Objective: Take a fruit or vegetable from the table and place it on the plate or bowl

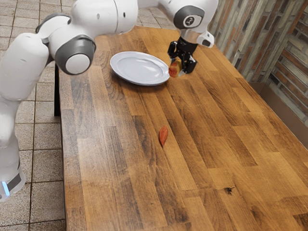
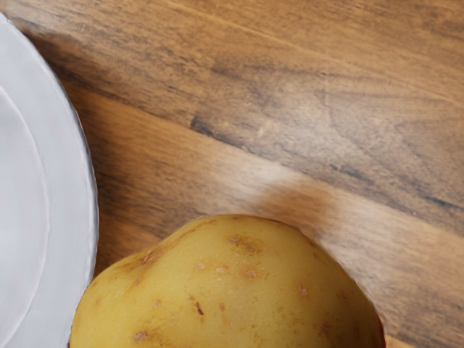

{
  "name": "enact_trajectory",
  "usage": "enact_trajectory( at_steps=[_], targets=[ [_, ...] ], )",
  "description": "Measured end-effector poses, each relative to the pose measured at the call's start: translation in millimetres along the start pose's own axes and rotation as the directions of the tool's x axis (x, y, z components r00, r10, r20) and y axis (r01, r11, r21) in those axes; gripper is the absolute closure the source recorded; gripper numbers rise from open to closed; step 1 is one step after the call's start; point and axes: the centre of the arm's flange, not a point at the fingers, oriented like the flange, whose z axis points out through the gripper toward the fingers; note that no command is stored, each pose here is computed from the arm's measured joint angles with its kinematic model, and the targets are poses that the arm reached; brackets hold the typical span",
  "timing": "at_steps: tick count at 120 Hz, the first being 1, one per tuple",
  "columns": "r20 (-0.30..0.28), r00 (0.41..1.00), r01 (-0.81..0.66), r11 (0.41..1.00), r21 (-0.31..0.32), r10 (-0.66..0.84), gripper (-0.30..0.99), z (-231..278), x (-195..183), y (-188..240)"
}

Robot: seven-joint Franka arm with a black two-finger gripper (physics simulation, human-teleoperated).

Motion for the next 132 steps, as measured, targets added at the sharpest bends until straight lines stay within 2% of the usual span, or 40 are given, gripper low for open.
enact_trajectory(
  at_steps=[14, 54, 81, 108, 132],
  targets=[
    [0.015, 1.0, 0.007, 1.0, -0.004, -0.007, 0.33, 4.9, 2.0, -27.8],
    [0.121, 0.992, 0.023, 0.999, -0.035, -0.019, 0.33, 35.3, -32.0, -92.1],
    [0.148, 0.987, 0.068, 0.997, -0.026, -0.063, 0.34, 51.3, -42.1, -142.5],
    [0.151, 0.985, 0.093, 0.995, -0.03, -0.087, 0.33, 66.9, -48.1, -184.3],
    [0.094, 0.99, 0.111, 0.993, -0.031, -0.107, 0.33, 73.6, -44.6, -217.6]
  ],
)
